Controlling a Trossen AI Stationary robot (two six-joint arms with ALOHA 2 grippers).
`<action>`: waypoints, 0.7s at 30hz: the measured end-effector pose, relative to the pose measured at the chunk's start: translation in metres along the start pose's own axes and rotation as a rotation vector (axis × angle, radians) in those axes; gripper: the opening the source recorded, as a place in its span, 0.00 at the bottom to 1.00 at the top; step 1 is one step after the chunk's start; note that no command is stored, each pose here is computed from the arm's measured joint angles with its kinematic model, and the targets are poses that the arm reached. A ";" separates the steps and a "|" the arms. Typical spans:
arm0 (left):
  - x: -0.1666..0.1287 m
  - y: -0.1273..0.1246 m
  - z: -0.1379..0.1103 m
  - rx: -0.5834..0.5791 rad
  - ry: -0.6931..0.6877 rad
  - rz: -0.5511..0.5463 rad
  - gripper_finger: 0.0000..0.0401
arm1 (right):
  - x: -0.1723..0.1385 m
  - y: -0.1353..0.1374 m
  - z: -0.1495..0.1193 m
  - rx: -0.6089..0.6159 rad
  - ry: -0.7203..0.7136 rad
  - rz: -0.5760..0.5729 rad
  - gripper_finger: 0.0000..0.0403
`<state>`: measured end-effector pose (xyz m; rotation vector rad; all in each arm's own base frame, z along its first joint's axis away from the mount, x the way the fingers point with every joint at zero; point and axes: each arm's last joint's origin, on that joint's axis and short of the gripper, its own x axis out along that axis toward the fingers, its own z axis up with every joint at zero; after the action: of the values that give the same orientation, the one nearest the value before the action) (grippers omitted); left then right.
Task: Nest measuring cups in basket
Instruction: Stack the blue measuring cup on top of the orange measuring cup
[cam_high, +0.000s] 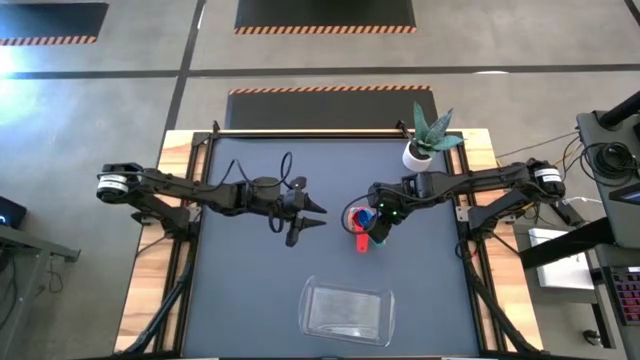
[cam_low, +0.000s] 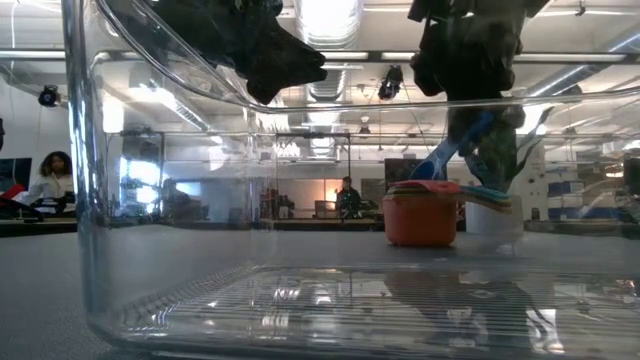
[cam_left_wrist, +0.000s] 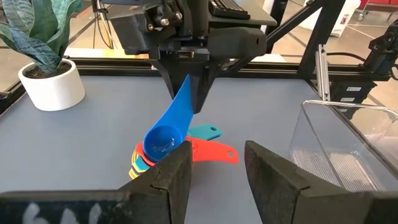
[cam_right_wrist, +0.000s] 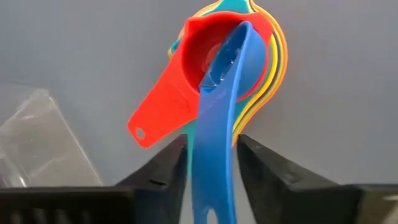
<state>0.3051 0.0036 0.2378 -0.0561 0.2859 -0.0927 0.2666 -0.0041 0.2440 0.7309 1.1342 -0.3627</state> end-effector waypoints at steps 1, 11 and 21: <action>0.000 0.000 0.000 0.000 0.000 0.000 0.32 | 0.001 0.000 0.000 0.001 0.000 -0.003 0.30; 0.000 0.000 0.000 0.000 0.001 0.000 0.32 | -0.001 -0.002 -0.002 -0.009 -0.031 -0.011 0.02; 0.000 0.000 -0.001 -0.001 0.008 0.001 0.32 | -0.019 -0.004 -0.013 -0.006 -0.155 0.066 0.02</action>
<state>0.3049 0.0037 0.2370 -0.0566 0.2940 -0.0916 0.2483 0.0001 0.2568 0.7209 0.9622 -0.3544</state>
